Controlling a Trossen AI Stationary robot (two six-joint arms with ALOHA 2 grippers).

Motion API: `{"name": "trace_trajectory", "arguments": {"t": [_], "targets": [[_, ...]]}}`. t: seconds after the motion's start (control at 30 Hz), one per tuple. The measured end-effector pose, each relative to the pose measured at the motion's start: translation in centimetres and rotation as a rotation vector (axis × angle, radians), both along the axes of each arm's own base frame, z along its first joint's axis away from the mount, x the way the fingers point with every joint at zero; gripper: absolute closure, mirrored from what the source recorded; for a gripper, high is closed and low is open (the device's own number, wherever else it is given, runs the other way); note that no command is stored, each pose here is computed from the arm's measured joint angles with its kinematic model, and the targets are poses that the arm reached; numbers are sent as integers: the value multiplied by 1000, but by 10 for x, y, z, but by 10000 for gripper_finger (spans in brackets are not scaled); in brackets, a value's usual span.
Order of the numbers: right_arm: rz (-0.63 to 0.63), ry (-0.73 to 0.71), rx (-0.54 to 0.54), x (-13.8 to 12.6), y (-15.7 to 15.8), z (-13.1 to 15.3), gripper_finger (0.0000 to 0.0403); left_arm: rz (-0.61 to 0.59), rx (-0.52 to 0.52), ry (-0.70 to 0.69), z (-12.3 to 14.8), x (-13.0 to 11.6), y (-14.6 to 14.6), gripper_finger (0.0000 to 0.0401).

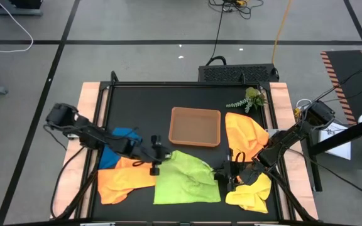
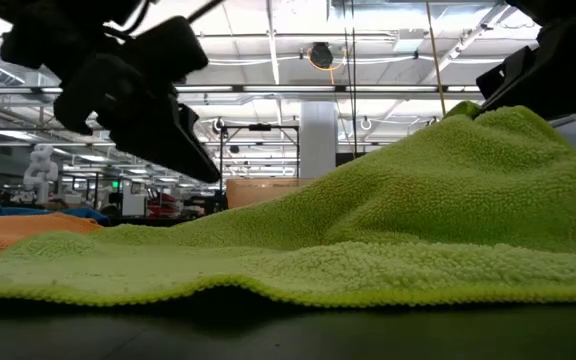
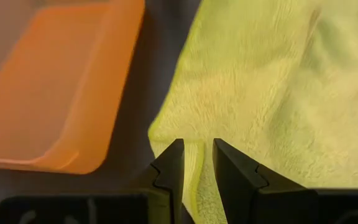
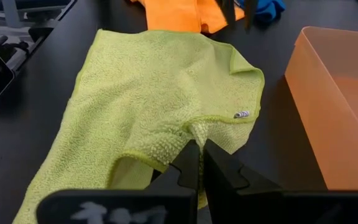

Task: Fold microfiber towels
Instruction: Fold the green microfiber towel

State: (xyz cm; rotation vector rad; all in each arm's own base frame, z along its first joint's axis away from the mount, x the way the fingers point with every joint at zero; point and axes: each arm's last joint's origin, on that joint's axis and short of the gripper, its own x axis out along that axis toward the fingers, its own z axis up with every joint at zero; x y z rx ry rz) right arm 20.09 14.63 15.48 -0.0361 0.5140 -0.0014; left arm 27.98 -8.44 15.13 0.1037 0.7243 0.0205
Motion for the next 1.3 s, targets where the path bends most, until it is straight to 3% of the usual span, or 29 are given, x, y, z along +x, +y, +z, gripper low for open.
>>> {"name": "trace_trajectory", "arguments": {"t": [0.17, 0.4, 1.17, 1.3], "targets": [[1, 0, -3, 0, 0, 0, 399, 13, 116, 125, -7, 11, -1, 313], [4, 1, 2, 0, 0, 0, 399, -45, 189, 170, -14, 15, -3, 313], [5, 2, 3, 0, 0, 0, 399, -63, 201, 222, -32, 17, -5, 311], [5, 2, 3, 0, 0, 0, 399, -60, 209, 217, -31, 16, -7, 269]]}}
